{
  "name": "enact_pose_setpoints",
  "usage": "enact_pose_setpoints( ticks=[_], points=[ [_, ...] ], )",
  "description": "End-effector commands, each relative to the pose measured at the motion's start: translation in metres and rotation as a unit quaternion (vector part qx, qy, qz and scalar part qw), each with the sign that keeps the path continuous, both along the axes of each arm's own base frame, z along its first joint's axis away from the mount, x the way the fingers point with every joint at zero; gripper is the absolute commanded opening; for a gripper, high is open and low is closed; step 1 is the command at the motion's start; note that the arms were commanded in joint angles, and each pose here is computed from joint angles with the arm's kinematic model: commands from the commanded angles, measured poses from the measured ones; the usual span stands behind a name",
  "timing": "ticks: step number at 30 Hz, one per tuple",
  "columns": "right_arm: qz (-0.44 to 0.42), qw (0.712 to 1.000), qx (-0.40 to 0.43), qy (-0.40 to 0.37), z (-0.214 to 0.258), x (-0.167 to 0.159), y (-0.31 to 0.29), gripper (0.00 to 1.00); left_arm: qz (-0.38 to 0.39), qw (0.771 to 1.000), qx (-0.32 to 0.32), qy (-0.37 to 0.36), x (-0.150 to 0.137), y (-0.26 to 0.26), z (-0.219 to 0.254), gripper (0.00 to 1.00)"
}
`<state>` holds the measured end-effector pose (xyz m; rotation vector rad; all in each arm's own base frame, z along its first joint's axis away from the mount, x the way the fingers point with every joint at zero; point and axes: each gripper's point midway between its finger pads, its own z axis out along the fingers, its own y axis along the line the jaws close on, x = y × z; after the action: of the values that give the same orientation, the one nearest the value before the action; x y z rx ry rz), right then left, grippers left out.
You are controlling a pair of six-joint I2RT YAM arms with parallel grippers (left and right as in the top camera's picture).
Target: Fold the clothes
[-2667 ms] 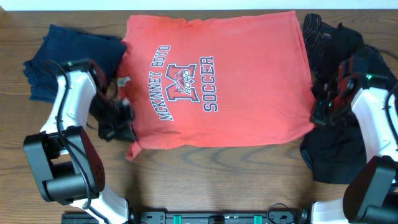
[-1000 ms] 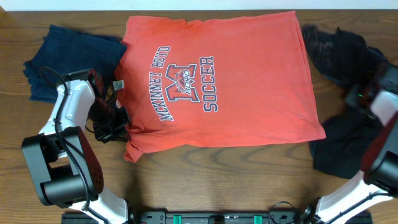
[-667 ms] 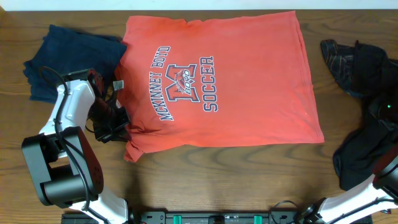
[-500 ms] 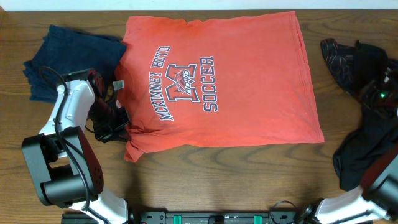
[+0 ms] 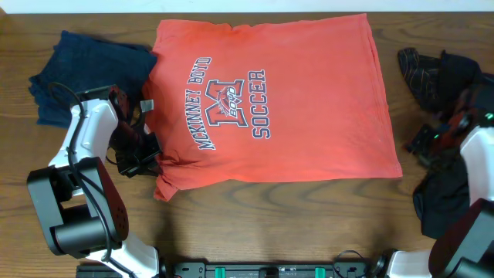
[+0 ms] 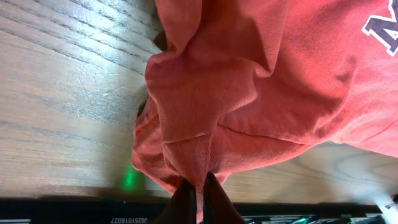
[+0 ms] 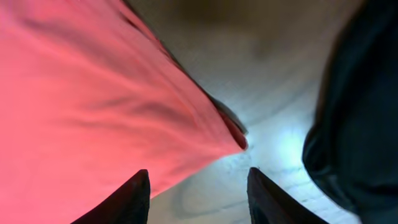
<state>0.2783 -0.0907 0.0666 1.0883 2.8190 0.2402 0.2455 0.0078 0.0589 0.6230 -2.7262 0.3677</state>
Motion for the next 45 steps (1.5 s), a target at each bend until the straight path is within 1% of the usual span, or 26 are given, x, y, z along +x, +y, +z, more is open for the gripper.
enact_pose_setpoints(
  ticks=[1, 10, 15, 16, 17, 18, 19, 20, 21, 22, 26, 28, 31, 34, 37, 39, 45],
  points=[
    [-0.047, 0.998, 0.002, 0.038, -0.028, -0.020, 0.004, 0.48, 0.001, 1.000, 0.007, -0.010, 0.001, 0.002, 0.005, 0.05],
    [-0.088, 0.996, 0.010, 0.015, -0.073, -0.030, 0.013, 0.47, 0.002, 1.000, 0.007, -0.009, 0.001, 0.002, 0.005, 0.06],
    [-0.097, 0.995, 0.006, -0.001, -0.088, -0.032, 0.015, 0.45, 0.002, 1.000, 0.007, -0.009, 0.001, 0.002, 0.005, 0.06],
    [-0.096, 0.995, 0.004, -0.009, -0.089, -0.029, 0.015, 0.43, 0.002, 1.000, 0.007, -0.009, 0.001, 0.002, 0.005, 0.06],
    [-0.096, 0.995, 0.002, -0.015, -0.090, -0.027, 0.014, 0.37, 0.002, 1.000, 0.007, -0.009, 0.001, 0.002, 0.005, 0.06],
    [-0.095, 0.995, 0.001, -0.020, -0.090, -0.025, 0.014, 0.31, 0.002, 1.000, 0.007, -0.009, 0.001, 0.002, 0.005, 0.06],
    [-0.095, 0.995, 0.000, -0.022, -0.090, -0.024, 0.013, 0.22, 0.002, 1.000, 0.007, -0.009, 0.001, 0.002, 0.005, 0.06],
    [-0.094, 0.995, -0.001, -0.025, -0.090, -0.023, 0.013, 0.10, 0.003, 1.000, 0.007, -0.009, 0.001, 0.002, 0.005, 0.06],
    [-0.094, 0.995, -0.001, -0.026, -0.090, -0.023, 0.013, 0.03, 0.002, 1.000, 0.007, -0.009, 0.001, 0.002, 0.005, 0.05],
    [-0.094, 0.995, -0.002, -0.027, -0.089, -0.022, 0.013, 0.01, 0.002, 1.000, 0.007, -0.009, 0.001, 0.002, 0.005, 0.06],
    [-0.094, 0.995, -0.004, -0.035, -0.085, -0.017, 0.010, 0.01, 0.003, 1.000, 0.007, -0.007, 0.000, 0.002, 0.006, 0.06],
    [-0.101, 0.994, -0.007, -0.045, -0.076, -0.011, 0.004, 0.01, 0.002, 1.000, 0.006, -0.004, -0.001, 0.002, 0.006, 0.06],
    [-0.124, 0.990, -0.015, -0.060, -0.047, -0.003, -0.015, 0.01, 0.001, 1.000, 0.004, 0.003, -0.005, 0.000, 0.008, 0.06],
    [-0.158, 0.984, -0.039, -0.077, -0.007, 0.000, -0.045, 0.01, -0.001, 1.000, -0.012, -0.002, -0.005, -0.009, 0.013, 0.06],
    [-0.193, 0.976, -0.061, -0.085, 0.024, -0.012, -0.069, 0.01, -0.017, 0.999, -0.031, -0.021, -0.003, -0.022, 0.022, 0.06],
    [-0.216, 0.970, -0.072, -0.087, 0.038, -0.026, -0.081, 0.01, -0.028, 0.999, -0.032, -0.028, -0.005, -0.027, 0.029, 0.06],
    [-0.240, 0.961, -0.095, -0.098, 0.063, -0.061, -0.096, 0.01, -0.043, 0.998, -0.030, -0.043, -0.030, -0.037, 0.065, 0.06]
  ],
)
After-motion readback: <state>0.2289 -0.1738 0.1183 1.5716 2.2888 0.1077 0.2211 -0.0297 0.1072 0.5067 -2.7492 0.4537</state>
